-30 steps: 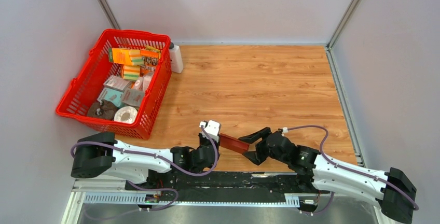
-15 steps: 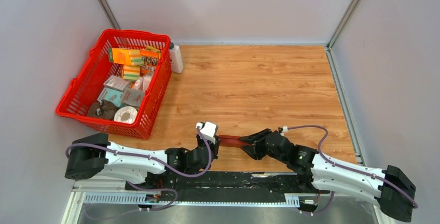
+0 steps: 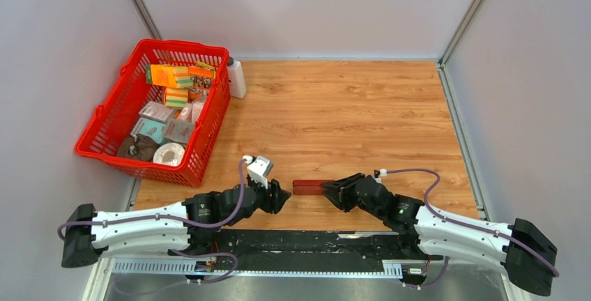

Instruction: Fold the paper box

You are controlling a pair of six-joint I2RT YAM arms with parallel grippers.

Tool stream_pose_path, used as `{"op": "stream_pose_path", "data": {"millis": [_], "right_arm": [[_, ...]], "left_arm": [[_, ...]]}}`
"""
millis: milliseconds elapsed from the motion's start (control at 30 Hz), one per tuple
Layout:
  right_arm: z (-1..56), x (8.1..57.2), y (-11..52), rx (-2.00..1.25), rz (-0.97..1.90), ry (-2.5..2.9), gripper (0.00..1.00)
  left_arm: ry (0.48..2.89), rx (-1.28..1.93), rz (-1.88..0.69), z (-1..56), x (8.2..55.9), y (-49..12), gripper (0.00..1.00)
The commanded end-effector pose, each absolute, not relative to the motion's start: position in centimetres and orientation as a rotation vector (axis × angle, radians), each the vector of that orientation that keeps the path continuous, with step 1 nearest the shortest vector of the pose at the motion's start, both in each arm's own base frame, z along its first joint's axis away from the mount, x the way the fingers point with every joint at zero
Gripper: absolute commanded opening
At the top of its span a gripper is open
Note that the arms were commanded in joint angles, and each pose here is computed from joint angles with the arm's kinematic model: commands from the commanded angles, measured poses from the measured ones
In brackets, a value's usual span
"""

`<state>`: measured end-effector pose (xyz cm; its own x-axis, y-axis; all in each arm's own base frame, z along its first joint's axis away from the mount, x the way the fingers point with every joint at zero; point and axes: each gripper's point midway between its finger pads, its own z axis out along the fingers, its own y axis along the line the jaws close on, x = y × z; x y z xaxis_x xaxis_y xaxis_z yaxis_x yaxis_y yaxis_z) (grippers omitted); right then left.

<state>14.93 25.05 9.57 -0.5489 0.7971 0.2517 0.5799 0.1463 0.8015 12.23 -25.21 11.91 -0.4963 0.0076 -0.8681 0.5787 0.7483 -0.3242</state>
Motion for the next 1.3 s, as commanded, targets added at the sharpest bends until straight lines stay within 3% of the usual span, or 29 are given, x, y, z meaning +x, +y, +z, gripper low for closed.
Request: {"op": "stream_pose_path", "data": {"millis": [0, 300, 667, 933, 1000, 1033, 1067, 1100, 1167, 1233, 1267], "right_arm": [[7.4, 15.7, 23.6, 1.424, 1.246, 2.152, 0.3], [5.7, 16.0, 22.5, 1.432, 1.175, 2.151, 0.09], [3.3, 15.8, 20.8, 1.388, 1.076, 2.187, 0.0], [2.7, 14.9, 20.4, 1.276, 1.06, 2.254, 0.03], [3.5, 14.7, 19.9, 1.023, 0.982, 2.313, 0.09], [6.5, 15.5, 20.7, 0.899, 1.007, 2.281, 0.17], [7.0, 15.4, 20.1, 0.756, 0.938, 2.304, 0.35], [8.8, 16.0, 20.0, 0.662, 0.921, 2.264, 0.44], [12.0, 17.0, 20.3, 0.361, 0.882, 2.226, 0.57], [12.2, 17.6, 20.3, 0.187, 0.861, 2.287, 0.67], [13.7, 18.4, 20.9, 0.134, 0.889, 2.274, 0.77]], "left_arm": [[2.016, 0.453, -0.859, 14.5, 12.7, -25.7, 0.57], [2.029, 0.459, -0.963, 15.7, 16.0, -29.9, 0.39], [2.164, 0.408, -0.806, 9.8, 18.2, -30.1, 0.29], [2.296, 0.355, -0.755, 5.4, 16.7, -28.0, 0.22], [2.247, 0.409, -0.838, 6.5, 15.8, -28.3, 0.22], [2.228, 0.432, -0.868, 7.0, 15.4, -28.4, 0.26], [2.208, 0.453, -0.882, 7.6, 15.0, -28.4, 0.29], [2.194, 0.468, -0.887, 8.6, 14.7, -27.9, 0.32], [2.157, 0.47, -0.87, 10.7, 15.3, -27.7, 0.48], [2.198, 0.506, -0.811, 11.1, 15.5, -26.7, 0.56], [2.173, 0.512, -0.837, 13.2, 16.1, -27.4, 0.57]]}}
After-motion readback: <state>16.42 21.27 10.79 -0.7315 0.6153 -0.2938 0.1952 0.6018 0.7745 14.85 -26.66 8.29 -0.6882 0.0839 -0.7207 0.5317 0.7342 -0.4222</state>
